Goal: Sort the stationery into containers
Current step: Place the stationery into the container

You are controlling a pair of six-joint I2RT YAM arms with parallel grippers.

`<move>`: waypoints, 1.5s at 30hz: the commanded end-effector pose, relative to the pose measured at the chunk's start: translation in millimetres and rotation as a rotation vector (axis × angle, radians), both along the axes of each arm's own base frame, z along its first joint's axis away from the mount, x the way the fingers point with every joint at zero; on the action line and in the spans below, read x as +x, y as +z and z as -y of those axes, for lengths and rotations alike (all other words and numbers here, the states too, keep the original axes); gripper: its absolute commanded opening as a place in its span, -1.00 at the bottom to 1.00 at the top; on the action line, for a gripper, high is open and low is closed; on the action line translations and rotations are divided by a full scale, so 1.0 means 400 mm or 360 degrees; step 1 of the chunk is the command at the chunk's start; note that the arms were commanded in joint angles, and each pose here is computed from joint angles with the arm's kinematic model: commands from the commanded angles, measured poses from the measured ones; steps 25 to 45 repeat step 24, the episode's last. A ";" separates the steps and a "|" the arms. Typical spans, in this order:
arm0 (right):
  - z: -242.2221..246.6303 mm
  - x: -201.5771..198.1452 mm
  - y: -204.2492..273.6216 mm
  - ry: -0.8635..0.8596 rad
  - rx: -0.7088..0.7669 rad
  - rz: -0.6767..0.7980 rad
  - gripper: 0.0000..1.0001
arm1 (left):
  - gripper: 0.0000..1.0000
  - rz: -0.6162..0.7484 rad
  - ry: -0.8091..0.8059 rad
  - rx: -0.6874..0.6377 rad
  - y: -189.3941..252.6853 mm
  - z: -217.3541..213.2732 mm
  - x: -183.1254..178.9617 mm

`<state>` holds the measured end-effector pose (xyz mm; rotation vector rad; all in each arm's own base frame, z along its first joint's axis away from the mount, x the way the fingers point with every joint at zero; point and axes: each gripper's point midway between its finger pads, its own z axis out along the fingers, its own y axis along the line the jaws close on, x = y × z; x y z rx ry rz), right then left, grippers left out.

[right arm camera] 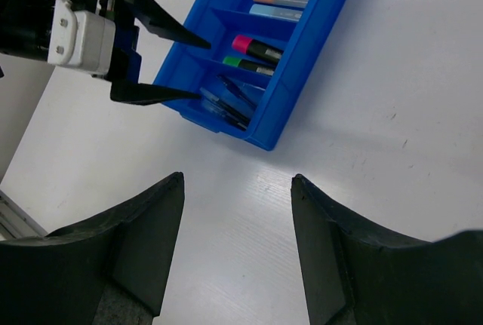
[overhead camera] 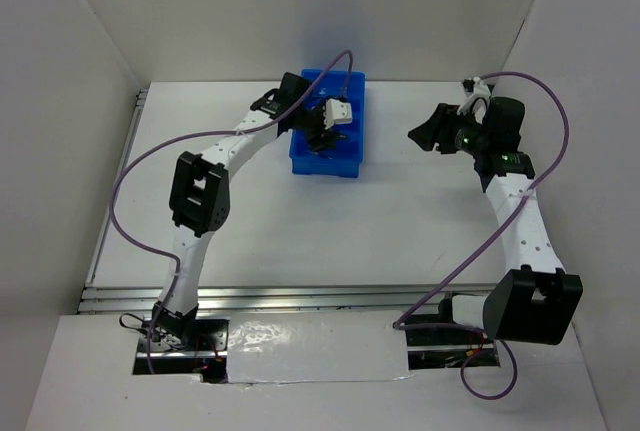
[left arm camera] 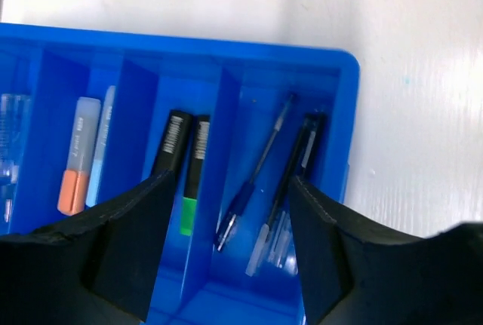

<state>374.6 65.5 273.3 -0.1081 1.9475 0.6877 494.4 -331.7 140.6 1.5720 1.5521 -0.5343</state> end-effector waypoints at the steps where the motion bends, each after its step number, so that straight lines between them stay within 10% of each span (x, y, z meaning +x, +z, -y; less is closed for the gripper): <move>1: -0.002 -0.001 0.024 0.0019 -0.0005 0.0060 0.31 | 0.48 0.0116 0.0073 -0.0225 0.168 0.039 0.026; 9: 0.017 0.015 -0.017 0.0002 -0.0324 -0.0006 0.46 | 0.99 -0.0079 0.0535 -0.0674 0.496 -0.069 0.022; 14: 0.071 0.011 -0.082 -0.0054 -0.0522 -0.0165 0.99 | 0.99 -0.0374 0.0897 -0.0488 0.387 -0.243 -0.038; 24: 0.178 -0.035 -0.175 -0.0245 -0.0643 -0.0166 1.00 | 0.99 -0.0418 0.1838 -0.0266 0.133 -0.647 -0.160; 45: 0.178 -0.035 -0.175 -0.0245 -0.0643 -0.0166 1.00 | 0.99 -0.0418 0.1838 -0.0266 0.133 -0.647 -0.160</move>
